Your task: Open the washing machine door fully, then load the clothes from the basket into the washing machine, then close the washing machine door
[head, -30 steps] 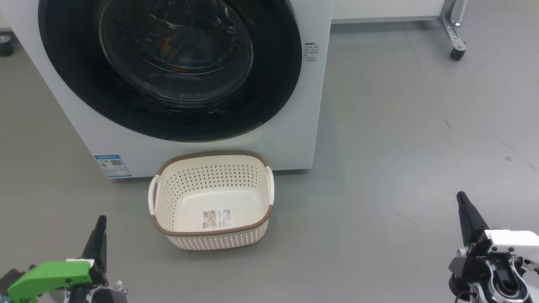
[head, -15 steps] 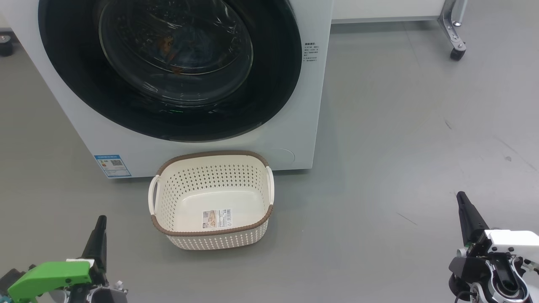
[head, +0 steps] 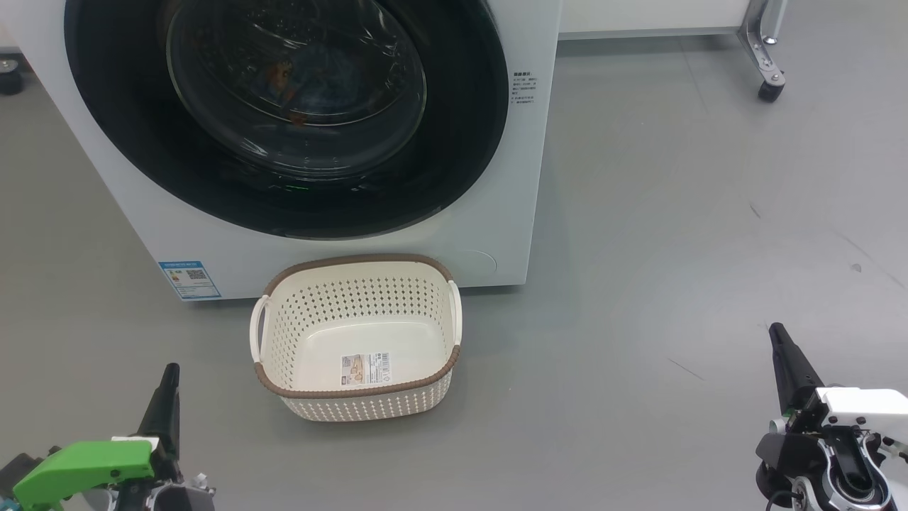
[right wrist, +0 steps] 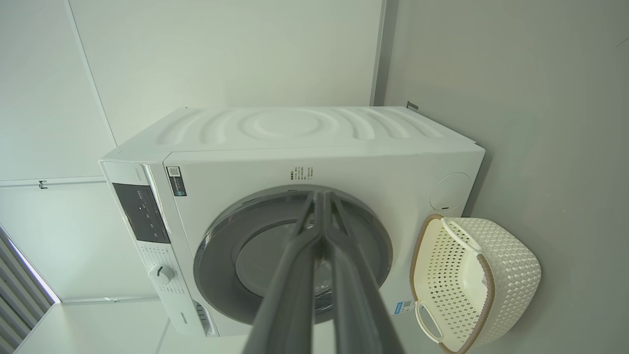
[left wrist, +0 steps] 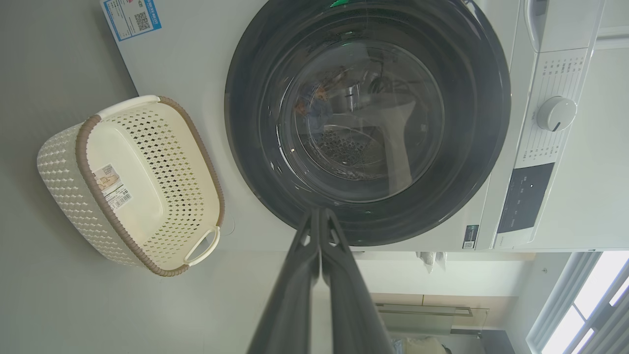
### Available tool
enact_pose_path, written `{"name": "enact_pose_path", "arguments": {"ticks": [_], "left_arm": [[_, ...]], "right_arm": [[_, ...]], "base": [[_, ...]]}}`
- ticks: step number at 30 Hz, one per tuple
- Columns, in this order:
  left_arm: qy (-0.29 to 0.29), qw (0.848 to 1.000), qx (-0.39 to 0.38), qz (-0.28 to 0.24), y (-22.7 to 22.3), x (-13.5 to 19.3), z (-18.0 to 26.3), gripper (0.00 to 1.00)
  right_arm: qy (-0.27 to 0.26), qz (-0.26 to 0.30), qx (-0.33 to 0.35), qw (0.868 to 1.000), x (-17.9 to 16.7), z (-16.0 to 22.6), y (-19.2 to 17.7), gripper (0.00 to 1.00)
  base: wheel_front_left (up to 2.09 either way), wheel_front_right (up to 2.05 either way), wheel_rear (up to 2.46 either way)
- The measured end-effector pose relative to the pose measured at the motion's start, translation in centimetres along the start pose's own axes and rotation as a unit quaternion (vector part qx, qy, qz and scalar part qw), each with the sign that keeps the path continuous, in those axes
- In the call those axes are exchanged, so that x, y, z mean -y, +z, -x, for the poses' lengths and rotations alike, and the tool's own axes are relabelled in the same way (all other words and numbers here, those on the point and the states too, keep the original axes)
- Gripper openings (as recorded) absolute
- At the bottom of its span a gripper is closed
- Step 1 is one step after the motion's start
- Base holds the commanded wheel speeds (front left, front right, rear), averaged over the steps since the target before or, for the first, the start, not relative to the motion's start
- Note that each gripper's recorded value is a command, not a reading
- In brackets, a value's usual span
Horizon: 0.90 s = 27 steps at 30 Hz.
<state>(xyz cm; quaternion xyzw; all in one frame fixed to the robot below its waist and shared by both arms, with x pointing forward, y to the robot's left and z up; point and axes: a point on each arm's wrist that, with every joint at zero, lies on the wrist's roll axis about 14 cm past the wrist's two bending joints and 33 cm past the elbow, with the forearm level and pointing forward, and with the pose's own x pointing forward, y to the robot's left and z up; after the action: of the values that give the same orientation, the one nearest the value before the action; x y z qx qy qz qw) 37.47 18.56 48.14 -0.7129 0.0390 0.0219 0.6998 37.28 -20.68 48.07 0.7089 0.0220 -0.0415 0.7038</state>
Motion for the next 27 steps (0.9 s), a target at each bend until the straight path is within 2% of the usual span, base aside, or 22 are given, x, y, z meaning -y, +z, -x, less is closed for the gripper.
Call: {"name": "enact_pose_path", "arguments": {"ticks": [27], "left_arm": [[0.000,1.000,0.000,0.000,0.00,0.02,0.00,0.00]], "right_arm": [[0.000,-0.003,0.000,1.000,-0.02,-0.01,-0.02,0.00]], "base": [[0.00,0.00,0.00]]}}
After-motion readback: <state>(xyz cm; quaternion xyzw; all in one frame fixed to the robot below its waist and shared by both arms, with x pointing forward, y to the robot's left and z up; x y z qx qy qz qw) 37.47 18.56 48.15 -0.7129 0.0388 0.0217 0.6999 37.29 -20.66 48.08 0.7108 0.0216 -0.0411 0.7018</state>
